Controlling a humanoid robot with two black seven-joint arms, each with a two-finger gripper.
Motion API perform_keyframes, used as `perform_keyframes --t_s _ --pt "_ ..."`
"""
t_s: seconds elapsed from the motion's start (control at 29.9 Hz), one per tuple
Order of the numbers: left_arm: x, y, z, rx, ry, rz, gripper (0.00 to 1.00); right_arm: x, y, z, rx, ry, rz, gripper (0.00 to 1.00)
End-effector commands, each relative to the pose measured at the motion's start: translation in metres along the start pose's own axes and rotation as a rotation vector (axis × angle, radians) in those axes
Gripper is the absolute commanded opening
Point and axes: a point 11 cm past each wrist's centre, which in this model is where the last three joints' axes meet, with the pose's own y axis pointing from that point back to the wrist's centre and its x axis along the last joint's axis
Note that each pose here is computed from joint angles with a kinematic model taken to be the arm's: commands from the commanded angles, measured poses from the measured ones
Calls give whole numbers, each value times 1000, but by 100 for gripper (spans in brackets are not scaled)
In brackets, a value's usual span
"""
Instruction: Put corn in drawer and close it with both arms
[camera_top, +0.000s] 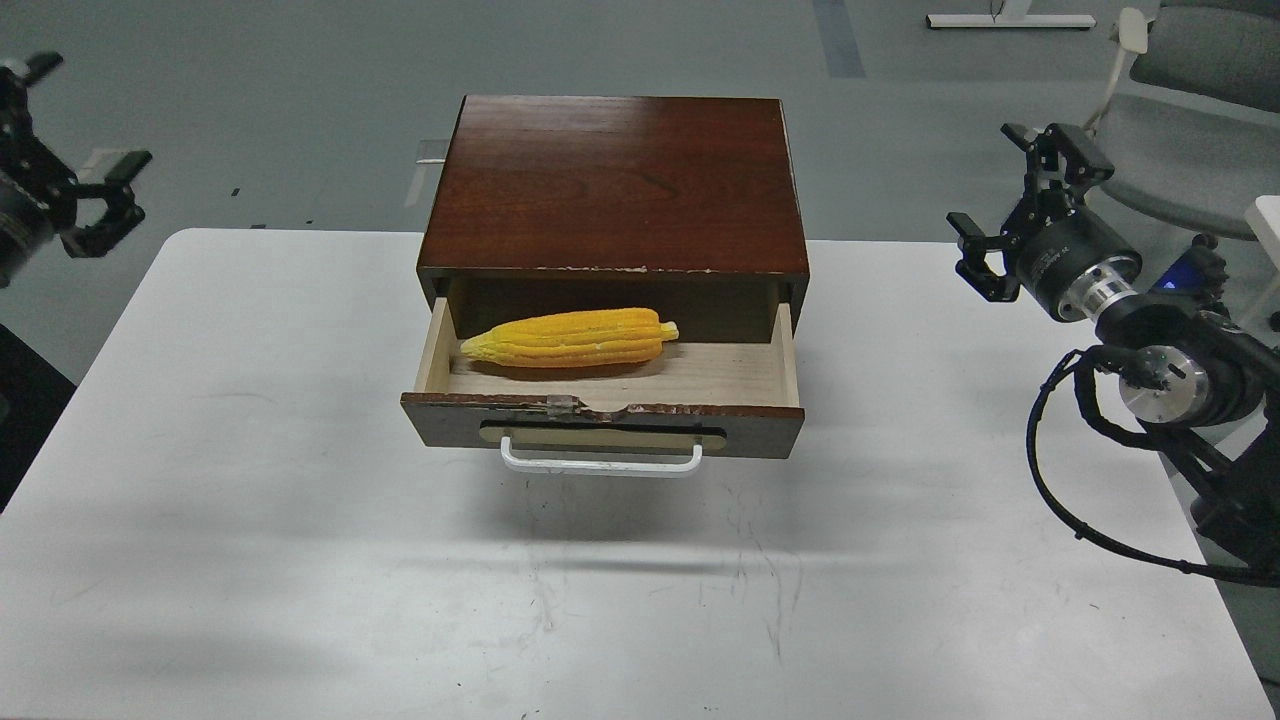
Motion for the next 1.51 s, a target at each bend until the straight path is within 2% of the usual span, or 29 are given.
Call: perform_keyframes --t_s 0.0,0.1,0.2,0.33,0.43,0.57,0.77,0.9,0.97,1.0,1.1,1.14,1.17,1.27,1.34,1.4,1.47 --pt "-49 -7 36 -5 -332 -228 98 8 3 0 -7 11 18 100" --pt "-104 -3 63 -63 -579 -396 98 16 4 2 -13 17 39 100" --pt "-161 10 68 -117 -706 -576 98 25 6 2 -18 25 65 100" --pt "-190 18 54 -108 -668 -708 98 32 8 5 -30 35 84 100" --pt "-215 27 32 -40 -589 -916 98 40 11 6 -41 51 110 100" --pt "-237 24 17 -68 -568 -972 98 48 15 17 -78 75 130 100" --pt "-267 15 16 -161 -519 -1013 98 59 18 23 -97 89 161 100" --pt "-271 16 4 -158 -584 -1015 96 61 19 24 -101 91 167 100" --pt "-268 22 -9 -121 -614 -1022 88 61 19 26 -107 96 166 100" --pt "-267 31 -19 -62 -600 -1074 79 61 19 28 -112 99 166 100" --pt "-263 37 -26 -19 -593 -1088 76 63 19 30 -118 104 171 100" --pt "-263 40 -31 -7 -578 -1090 64 65 19 30 -118 105 180 100" --pt "-264 45 -38 10 -555 -1092 48 68 19 30 -120 107 187 100" --pt "-271 50 -47 16 -513 -1101 34 71 20 30 -121 108 198 100" --pt "-282 55 -56 11 -462 -1116 16 75 20 31 -124 110 209 100" --pt "-289 58 -61 9 -432 -1123 3 75 19 35 -129 107 216 100" --pt "-293 59 -64 7 -415 -1127 0 76 19 36 -132 105 220 100"
